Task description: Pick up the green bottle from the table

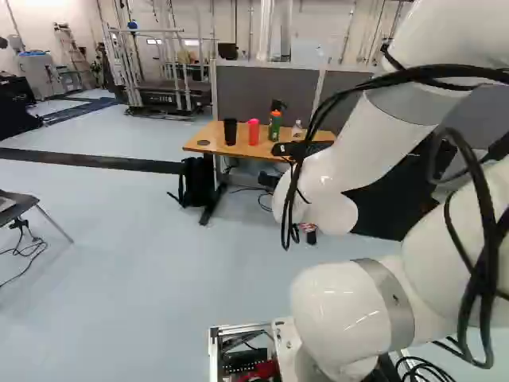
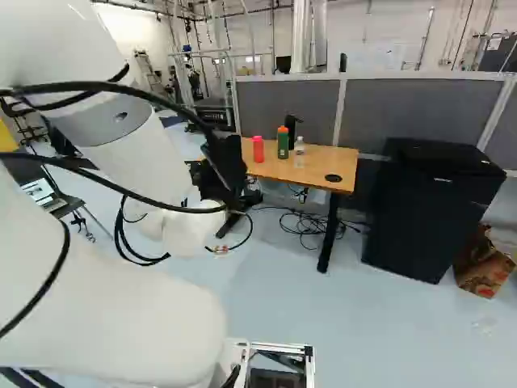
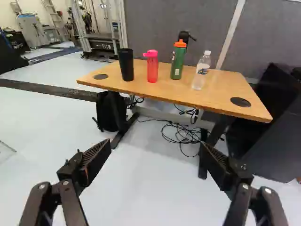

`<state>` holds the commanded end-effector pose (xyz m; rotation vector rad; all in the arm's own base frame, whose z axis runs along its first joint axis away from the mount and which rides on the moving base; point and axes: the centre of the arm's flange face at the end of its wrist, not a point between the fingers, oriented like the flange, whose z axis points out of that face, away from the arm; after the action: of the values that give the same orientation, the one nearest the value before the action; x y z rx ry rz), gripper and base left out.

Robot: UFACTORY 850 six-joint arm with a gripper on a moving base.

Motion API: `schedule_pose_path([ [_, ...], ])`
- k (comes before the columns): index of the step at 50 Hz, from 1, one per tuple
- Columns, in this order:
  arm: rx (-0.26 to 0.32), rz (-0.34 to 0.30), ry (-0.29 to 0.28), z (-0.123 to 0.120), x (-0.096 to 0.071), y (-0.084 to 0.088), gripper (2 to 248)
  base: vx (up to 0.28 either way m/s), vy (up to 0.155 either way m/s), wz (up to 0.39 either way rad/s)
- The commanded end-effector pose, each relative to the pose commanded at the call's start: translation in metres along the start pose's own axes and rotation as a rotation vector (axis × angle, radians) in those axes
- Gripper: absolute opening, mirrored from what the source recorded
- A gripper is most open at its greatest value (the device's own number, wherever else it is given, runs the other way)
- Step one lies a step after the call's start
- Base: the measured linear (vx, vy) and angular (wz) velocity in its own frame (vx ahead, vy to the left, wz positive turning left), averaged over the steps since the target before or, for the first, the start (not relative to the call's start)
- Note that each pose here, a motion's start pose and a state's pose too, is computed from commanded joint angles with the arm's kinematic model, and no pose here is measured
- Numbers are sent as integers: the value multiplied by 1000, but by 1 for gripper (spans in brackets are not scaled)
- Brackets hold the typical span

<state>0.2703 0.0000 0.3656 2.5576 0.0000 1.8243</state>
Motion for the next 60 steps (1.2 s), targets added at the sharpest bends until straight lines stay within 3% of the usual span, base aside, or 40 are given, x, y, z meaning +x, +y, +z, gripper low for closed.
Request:
schedule_pose_path([
  [14, 0, 0, 0, 0, 0, 0, 247, 77, 2, -7],
  [60, 0, 0, 0, 0, 0, 0, 247, 180, 9, -14],
])
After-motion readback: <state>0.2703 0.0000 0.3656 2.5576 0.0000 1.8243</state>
